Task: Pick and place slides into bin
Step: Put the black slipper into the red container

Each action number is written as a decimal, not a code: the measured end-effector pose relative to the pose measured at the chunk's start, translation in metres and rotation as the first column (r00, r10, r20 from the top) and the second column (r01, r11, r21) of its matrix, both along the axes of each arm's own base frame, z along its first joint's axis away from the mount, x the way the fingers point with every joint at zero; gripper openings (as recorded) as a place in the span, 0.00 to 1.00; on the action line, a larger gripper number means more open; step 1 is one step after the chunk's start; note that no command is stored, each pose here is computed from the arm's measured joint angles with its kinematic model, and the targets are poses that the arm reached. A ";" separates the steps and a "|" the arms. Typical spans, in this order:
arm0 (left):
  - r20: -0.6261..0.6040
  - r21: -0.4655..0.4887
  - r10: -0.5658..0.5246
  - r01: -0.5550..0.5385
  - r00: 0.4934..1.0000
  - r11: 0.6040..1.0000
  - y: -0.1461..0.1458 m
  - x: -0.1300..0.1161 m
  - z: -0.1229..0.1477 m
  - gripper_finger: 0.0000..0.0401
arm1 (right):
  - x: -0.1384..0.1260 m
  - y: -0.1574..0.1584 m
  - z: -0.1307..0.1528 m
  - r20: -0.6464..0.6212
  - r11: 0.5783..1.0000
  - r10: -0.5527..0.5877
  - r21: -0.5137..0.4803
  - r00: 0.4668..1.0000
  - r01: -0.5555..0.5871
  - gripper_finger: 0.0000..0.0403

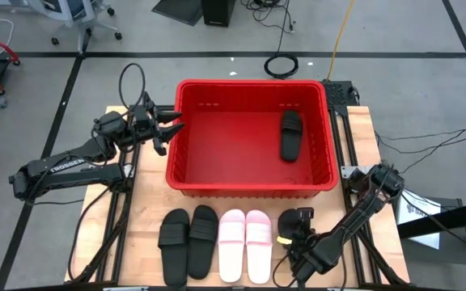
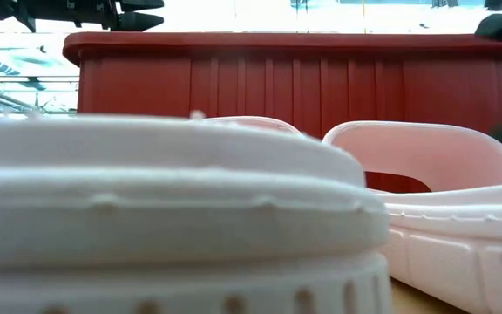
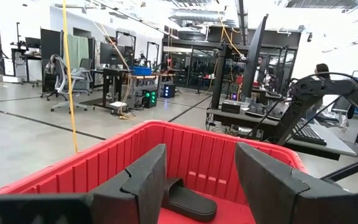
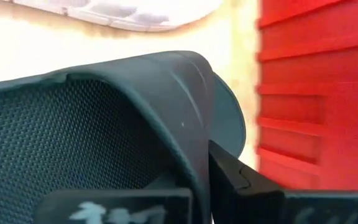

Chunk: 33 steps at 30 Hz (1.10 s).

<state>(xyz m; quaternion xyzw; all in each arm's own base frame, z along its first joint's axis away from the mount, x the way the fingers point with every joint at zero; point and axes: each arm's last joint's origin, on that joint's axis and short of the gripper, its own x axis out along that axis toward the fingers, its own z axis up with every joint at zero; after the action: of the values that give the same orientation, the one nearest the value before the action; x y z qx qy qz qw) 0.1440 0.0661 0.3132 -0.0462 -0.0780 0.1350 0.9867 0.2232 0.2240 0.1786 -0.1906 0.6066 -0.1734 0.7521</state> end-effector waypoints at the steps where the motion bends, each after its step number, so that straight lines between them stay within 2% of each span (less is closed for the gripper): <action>1: 0.000 0.000 0.000 0.000 1.000 1.000 0.000 0.000 0.000 0.49 | -0.001 -0.002 0.005 -0.003 1.000 0.006 0.006 1.000 -0.005 0.01; 8: -0.001 0.000 0.000 0.000 1.000 1.000 0.000 0.000 0.000 0.49 | -0.009 -0.010 0.042 0.067 0.994 0.057 0.094 0.996 -0.064 0.01; 12: -0.001 0.001 0.000 0.000 1.000 1.000 0.000 0.000 0.000 0.49 | -0.012 -0.016 0.067 0.196 0.980 0.117 0.137 0.974 -0.145 0.01; 15: 0.000 0.001 0.000 0.000 1.000 1.000 0.000 0.000 0.000 0.49 | -0.013 -0.023 0.085 0.314 0.959 0.175 0.161 0.933 -0.234 0.01; 20: 0.011 0.003 -0.001 0.001 1.000 1.000 0.000 0.000 0.001 0.49 | -0.015 -0.039 0.114 0.510 0.909 0.267 0.148 0.817 -0.390 0.01; 25: 0.021 0.005 -0.001 0.001 1.000 1.000 0.000 0.000 0.002 0.49 | -0.016 -0.063 0.133 0.666 0.857 0.347 0.061 0.661 -0.512 0.01; 29: 0.022 0.005 -0.001 0.001 1.000 1.000 0.000 0.000 0.002 0.49 | -0.020 -0.087 0.145 0.746 0.844 0.390 -0.056 0.539 -0.533 0.01; 33: 0.024 0.011 -0.001 0.001 1.000 1.000 0.000 0.000 0.003 0.49 | -0.023 -0.112 0.158 0.800 0.848 0.426 -0.191 0.422 -0.494 0.01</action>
<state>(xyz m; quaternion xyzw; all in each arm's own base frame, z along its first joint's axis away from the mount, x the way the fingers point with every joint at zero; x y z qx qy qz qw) 0.1437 0.0659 0.3158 -0.0425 -0.0906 0.1337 0.9860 0.1999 0.1121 0.3362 -0.2185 0.1174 -0.0065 0.9687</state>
